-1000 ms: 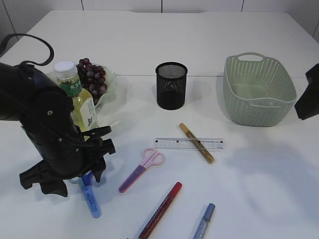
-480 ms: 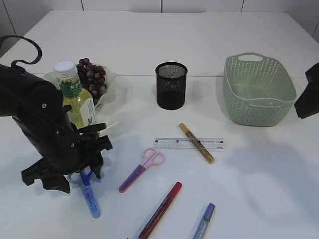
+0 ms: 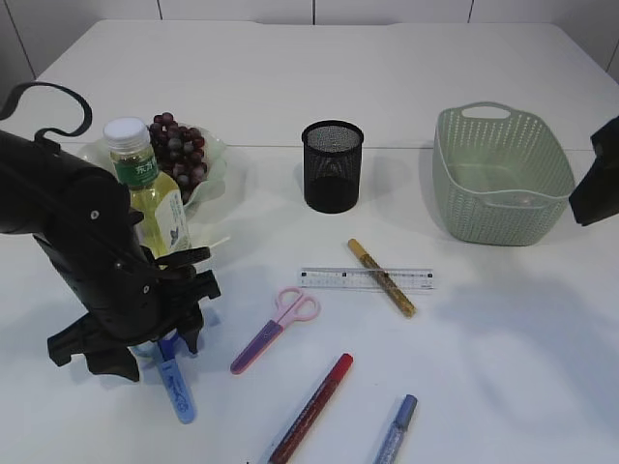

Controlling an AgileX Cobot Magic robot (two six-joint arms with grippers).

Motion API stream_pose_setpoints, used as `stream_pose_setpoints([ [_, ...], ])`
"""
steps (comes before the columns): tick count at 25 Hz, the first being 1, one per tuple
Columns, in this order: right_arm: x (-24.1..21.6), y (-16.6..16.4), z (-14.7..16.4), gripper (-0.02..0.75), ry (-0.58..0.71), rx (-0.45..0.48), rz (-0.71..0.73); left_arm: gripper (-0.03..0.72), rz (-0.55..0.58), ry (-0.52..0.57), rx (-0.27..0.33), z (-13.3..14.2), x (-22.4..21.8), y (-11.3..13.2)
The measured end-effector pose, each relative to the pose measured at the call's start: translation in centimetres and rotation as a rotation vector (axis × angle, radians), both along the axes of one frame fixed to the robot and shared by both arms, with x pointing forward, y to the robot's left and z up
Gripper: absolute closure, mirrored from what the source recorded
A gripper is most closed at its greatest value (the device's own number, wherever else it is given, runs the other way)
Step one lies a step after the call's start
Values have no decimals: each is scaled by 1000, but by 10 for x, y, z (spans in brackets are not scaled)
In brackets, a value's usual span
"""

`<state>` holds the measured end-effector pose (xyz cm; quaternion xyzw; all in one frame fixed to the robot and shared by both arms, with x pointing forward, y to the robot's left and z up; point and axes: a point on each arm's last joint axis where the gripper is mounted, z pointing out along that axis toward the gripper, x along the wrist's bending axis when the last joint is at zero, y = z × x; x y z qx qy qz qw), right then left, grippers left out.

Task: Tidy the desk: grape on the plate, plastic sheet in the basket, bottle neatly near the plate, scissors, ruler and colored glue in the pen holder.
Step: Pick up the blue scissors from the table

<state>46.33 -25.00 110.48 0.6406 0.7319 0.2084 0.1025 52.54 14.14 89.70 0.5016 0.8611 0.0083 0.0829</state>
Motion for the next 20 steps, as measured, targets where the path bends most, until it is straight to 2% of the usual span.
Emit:
stream_pose_setpoints([
  [6,0,0,0,248,0,0,0,190,-2,-12,-7,0,1,-1],
  [10,0,0,0,248,0,0,0,216,-3,-20,-12,-2,2,-1],
  [20,0,0,0,248,0,0,0,224,-3,1,0,-10,2,-1],
])
